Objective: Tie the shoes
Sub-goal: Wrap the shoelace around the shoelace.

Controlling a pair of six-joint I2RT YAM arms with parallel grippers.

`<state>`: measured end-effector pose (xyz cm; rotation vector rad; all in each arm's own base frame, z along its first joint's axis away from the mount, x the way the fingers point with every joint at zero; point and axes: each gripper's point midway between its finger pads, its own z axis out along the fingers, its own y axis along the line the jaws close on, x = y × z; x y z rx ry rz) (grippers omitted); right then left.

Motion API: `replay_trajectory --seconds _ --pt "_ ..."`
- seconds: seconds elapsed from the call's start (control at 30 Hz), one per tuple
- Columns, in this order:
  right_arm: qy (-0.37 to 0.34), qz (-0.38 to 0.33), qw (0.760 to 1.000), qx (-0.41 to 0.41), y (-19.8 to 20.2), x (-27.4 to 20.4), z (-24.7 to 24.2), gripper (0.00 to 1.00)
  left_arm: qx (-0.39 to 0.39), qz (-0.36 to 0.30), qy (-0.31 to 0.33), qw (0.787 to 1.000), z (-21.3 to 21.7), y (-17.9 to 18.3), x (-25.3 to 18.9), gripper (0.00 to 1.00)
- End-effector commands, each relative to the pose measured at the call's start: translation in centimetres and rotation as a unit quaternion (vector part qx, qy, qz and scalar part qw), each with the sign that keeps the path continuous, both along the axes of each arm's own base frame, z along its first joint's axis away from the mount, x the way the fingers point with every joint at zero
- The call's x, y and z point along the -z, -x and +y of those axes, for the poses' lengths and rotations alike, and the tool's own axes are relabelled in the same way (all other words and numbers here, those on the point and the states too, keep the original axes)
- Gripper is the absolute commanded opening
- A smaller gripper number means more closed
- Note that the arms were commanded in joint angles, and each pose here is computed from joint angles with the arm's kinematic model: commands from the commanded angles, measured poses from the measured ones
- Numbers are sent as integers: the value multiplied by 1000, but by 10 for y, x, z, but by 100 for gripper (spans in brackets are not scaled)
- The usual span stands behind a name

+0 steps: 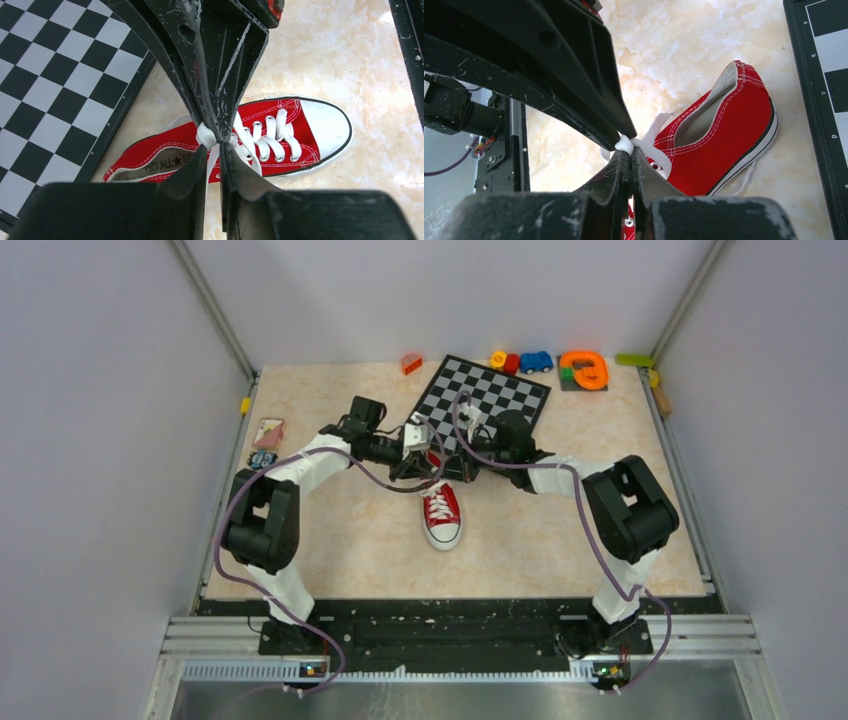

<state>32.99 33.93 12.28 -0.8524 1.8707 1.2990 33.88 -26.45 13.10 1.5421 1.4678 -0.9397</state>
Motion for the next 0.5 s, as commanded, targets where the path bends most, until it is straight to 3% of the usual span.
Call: replay_trajectory --seconds 0.0,0.1,0.47 --pt "-31 -57 998 -23 0 -44 11 0 14 -29 10 999 -9 -9 -14 11" --pt "-31 -58 998 -22 0 -43 11 0 14 -28 5 999 -8 -9 -13 0" --pt "-32 -59 998 -21 1 -44 10 1 -15 -61 -4 998 -1 -16 -21 0"
